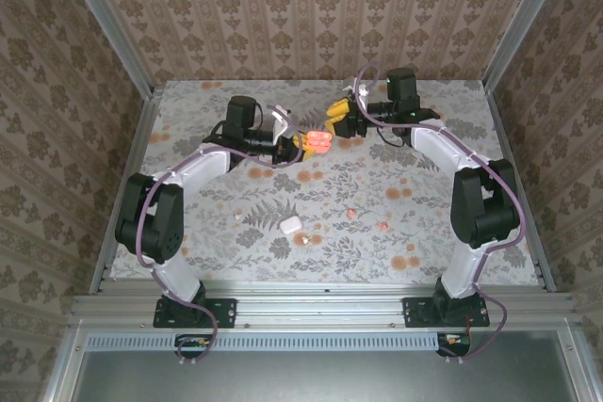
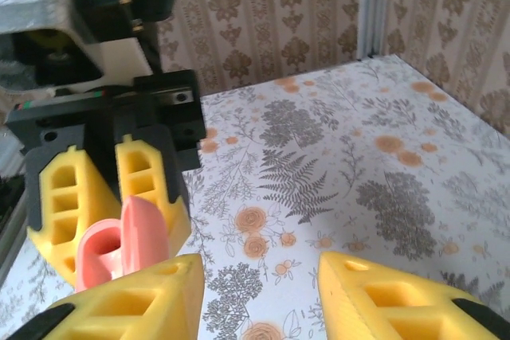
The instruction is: Insert the wireless bluetooth earbuds into the charging case
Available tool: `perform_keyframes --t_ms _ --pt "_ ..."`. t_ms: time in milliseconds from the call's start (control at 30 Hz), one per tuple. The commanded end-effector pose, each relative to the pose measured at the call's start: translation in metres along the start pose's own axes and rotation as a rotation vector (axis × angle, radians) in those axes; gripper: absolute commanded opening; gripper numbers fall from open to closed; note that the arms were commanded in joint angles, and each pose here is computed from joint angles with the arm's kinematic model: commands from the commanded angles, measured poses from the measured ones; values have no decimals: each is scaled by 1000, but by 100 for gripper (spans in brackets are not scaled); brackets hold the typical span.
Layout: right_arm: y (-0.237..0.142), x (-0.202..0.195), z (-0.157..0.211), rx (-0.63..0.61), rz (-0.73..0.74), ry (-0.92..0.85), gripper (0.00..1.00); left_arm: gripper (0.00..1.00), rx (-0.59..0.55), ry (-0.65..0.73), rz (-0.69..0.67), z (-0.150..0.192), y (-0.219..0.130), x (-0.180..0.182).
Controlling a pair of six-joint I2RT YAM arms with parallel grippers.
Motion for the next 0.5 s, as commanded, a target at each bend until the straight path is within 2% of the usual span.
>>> perform_keyframes --t_ms 0,133,300,467 --pt "-12 -10 -21 -9 77 91 45 9 -28 -1 -22 1 -4 3" --pt "-26 -17 1 120 214 317 46 9 -34 -30 -92 16 -8 14" --pt "-53 -3 61 364 400 668 47 10 -10 -74 -152 36 -14 16" --pt "-78 18 118 518 603 1049 46 10 26 -109 -227 49 -21 15"
Point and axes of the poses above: each hand's point on the last joint's axis, 136 mm out from that joint toward the fingers, its own y axis out along the fingers, its own x axis along the line the jaws close on, z = x × y, the point moved 1 cm from there along -y, back along the fingers, and after that the axes turned 1 degree about -y, right-handed, at the moved point
